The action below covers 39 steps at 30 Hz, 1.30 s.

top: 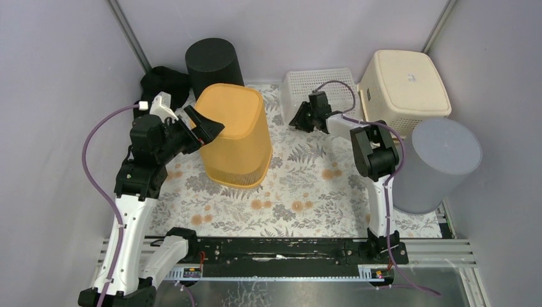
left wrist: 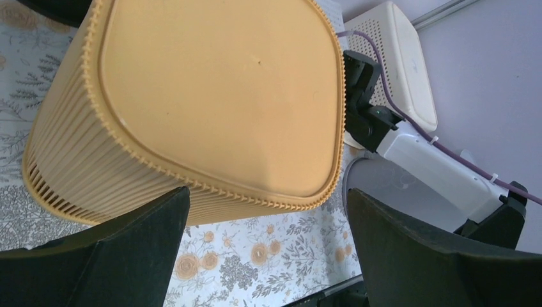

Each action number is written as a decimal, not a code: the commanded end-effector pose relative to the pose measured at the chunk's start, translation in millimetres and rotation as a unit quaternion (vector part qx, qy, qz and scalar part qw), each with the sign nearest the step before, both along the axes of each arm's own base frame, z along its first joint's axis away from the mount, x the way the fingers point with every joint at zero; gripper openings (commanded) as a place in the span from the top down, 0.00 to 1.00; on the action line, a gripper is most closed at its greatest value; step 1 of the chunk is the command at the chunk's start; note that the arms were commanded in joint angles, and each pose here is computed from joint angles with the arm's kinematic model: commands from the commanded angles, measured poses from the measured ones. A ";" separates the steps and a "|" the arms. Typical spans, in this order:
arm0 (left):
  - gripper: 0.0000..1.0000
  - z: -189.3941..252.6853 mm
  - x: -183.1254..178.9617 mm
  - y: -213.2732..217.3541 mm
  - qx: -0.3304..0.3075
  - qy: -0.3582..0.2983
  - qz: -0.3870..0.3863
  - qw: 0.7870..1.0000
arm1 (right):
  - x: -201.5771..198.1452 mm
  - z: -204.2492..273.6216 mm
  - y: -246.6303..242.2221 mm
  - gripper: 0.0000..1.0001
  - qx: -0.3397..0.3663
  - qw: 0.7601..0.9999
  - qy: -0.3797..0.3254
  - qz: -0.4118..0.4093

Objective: Turn the large container upside down
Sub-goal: Adjust the container at the center of the board, then move the container to the center of the board.

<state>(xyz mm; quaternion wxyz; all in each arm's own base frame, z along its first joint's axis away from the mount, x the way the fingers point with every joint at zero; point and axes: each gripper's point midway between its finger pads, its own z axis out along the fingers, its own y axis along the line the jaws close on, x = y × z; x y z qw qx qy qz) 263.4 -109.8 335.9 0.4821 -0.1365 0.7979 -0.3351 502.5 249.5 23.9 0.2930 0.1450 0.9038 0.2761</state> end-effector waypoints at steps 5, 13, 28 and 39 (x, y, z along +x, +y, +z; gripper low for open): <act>0.00 8.2 -4.2 -1.6 0.003 -0.003 -0.007 1.000 | 42.6 -2.6 21.3 0.57 0.023 1.000 -0.019 0.000; 0.00 8.6 -0.8 3.2 0.015 -0.001 0.004 1.000 | 52.2 40.9 50.2 0.37 0.058 0.992 -0.064 0.093; 0.00 42.7 18.5 48.6 0.109 -0.025 0.106 0.988 | -76.6 236.9 11.3 0.21 0.072 0.967 -0.194 0.147; 0.00 4.6 46.7 129.8 0.130 0.025 0.295 0.946 | -146.7 253.2 7.8 0.22 0.105 0.960 -0.202 0.161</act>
